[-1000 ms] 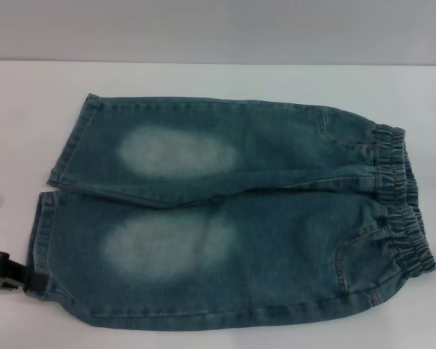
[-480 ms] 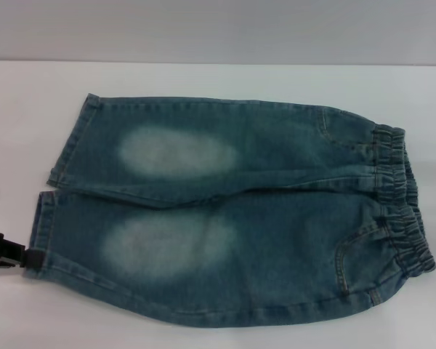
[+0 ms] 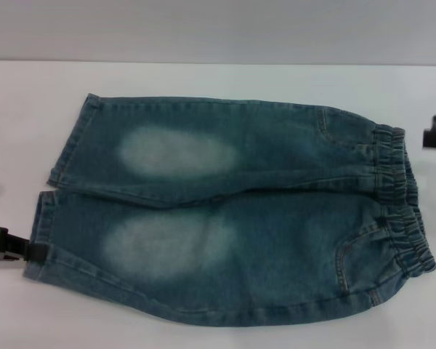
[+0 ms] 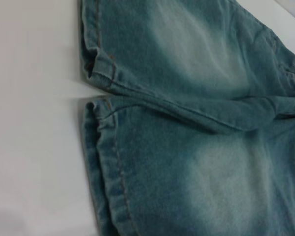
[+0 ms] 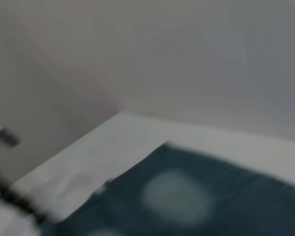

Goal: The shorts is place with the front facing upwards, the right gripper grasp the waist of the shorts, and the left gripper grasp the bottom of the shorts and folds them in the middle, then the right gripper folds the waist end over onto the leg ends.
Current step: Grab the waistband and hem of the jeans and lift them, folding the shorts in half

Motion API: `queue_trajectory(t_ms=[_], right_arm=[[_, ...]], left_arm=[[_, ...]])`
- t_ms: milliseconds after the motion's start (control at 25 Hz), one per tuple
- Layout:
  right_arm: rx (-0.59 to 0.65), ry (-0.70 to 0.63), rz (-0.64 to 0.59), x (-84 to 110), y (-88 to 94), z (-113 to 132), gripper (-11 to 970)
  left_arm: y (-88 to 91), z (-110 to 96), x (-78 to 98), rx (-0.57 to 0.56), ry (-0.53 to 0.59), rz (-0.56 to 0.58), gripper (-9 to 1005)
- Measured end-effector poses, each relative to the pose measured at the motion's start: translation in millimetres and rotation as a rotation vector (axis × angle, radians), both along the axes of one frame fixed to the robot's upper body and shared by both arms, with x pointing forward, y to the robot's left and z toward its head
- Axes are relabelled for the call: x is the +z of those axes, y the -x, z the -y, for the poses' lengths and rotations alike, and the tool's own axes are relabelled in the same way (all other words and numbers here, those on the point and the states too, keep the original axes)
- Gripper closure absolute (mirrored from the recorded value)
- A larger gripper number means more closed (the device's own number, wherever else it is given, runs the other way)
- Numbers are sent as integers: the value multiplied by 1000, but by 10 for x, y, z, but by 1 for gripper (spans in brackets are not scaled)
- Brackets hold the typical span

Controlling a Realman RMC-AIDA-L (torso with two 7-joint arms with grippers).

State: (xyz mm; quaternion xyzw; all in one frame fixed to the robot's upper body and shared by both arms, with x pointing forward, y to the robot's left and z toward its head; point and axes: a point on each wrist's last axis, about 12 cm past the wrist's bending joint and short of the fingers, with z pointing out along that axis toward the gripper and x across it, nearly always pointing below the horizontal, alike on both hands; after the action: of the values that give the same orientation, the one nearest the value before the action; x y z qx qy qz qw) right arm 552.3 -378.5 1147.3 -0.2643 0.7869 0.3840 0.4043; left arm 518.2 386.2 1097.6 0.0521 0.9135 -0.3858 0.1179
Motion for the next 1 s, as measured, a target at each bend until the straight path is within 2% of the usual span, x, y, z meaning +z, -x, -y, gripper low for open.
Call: queue_trajectory(t_ms=[160,320,560,1000], right_arm=[[176,31,-61,226,-27,-100,381],[277,173,-197,293,-85,-198,381],[356,397,-329,198,-144,-316,380],[376,666,-405,-102,-203,-485,380]], left_arm=[[-12,18,5,-2,6,4,946],[-24,37,6,-6,9,6,942],[-52,60,18,-11,10,12,938],[-62,82,18,-13,15,16,929]])
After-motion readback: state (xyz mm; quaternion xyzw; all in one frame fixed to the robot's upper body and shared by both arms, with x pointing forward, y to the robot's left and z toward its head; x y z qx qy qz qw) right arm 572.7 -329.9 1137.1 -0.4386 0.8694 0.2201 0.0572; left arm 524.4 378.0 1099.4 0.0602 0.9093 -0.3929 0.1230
